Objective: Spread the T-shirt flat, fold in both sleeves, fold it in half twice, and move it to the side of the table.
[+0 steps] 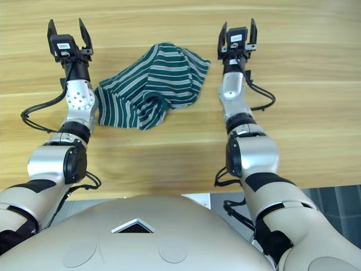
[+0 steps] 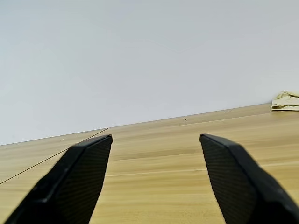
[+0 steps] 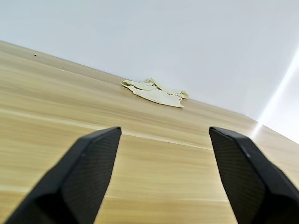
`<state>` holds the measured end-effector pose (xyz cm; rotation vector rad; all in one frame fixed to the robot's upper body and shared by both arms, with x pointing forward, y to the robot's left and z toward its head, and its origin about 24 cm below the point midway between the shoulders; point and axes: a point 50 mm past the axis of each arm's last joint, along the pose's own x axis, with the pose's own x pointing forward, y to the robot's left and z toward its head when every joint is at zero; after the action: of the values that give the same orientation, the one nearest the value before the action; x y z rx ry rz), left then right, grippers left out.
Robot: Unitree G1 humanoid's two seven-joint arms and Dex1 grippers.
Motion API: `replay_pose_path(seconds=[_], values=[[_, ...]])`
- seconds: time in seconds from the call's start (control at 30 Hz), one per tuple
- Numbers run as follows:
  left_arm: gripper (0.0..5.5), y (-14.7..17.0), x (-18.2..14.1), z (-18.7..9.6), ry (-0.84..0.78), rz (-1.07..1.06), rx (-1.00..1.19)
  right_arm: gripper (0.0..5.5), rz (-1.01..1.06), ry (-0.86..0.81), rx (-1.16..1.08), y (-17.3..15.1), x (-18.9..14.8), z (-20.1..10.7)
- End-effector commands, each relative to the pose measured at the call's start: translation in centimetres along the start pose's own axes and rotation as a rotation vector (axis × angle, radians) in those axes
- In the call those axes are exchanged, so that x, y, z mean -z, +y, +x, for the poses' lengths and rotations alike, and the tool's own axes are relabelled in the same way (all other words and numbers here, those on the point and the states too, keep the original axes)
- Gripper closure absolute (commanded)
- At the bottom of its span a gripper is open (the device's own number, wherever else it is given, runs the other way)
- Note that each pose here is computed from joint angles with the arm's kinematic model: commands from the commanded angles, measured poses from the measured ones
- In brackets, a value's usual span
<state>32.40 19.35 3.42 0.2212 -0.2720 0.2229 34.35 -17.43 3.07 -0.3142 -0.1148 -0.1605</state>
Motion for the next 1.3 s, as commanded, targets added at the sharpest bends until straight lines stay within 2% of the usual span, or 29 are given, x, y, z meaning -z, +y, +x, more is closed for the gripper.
replay_pose_path(seconds=[0.03, 0.2, 0.3, 0.43, 0.57, 0.67, 0.8, 0.97, 1.07, 1.3], values=[[2.0, 0.1, 0.3, -0.1, 0.029, -0.012, -0.007, 2.03, -0.005, 0.001, 0.011, -0.3, 0.3, -0.3], [2.0, 0.1, 0.4, -0.1, 0.029, -0.021, 0.004, 2.03, -0.022, -0.002, 0.001, -0.3, 0.4, -0.3], [2.0, -0.9, -0.2, -0.6, -0.017, -0.128, 0.113, 2.03, -0.118, -0.059, -0.025, -0.6, 0.3, -0.6], [2.0, -0.3, -3.7, -6.4, -0.3, -0.154, 0.568, 2.03, -0.419, -0.339, -0.259, -3.6, 0.0, -3.6], [2.0, 1.0, -8.7, -12.2, -0.389, -0.095, 0.974, 2.03, -0.591, -0.478, -0.582, -6.0, -1.8, -7.2], [2.0, 0.9, -9.6, -14.7, -0.361, 0.028, 1.164, 2.03, -0.706, -0.506, -0.751, -6.4, -2.4, -8.6], [2.0, -0.1, -9.5, -16.5, -0.248, 0.091, 1.279, 2.03, -0.791, -0.463, -0.902, -6.5, -2.3, -9.7], [2.0, -1.1, -7.8, -18.5, -0.18, 0.446, 1.418, 2.03, -0.868, -0.401, -1.01, -5.5, -1.5, -10.4], [2.0, -0.9, -6.5, -18.7, -0.127, 0.636, 1.431, 2.03, -0.877, -0.41, -1.057, -4.5, -1.5, -10.6], [2.0, -1.0, -3.4, -16.9, 0.019, 0.857, 1.259, 2.03, -0.888, -0.388, -1.099, -3.5, -0.8, -10.8]])
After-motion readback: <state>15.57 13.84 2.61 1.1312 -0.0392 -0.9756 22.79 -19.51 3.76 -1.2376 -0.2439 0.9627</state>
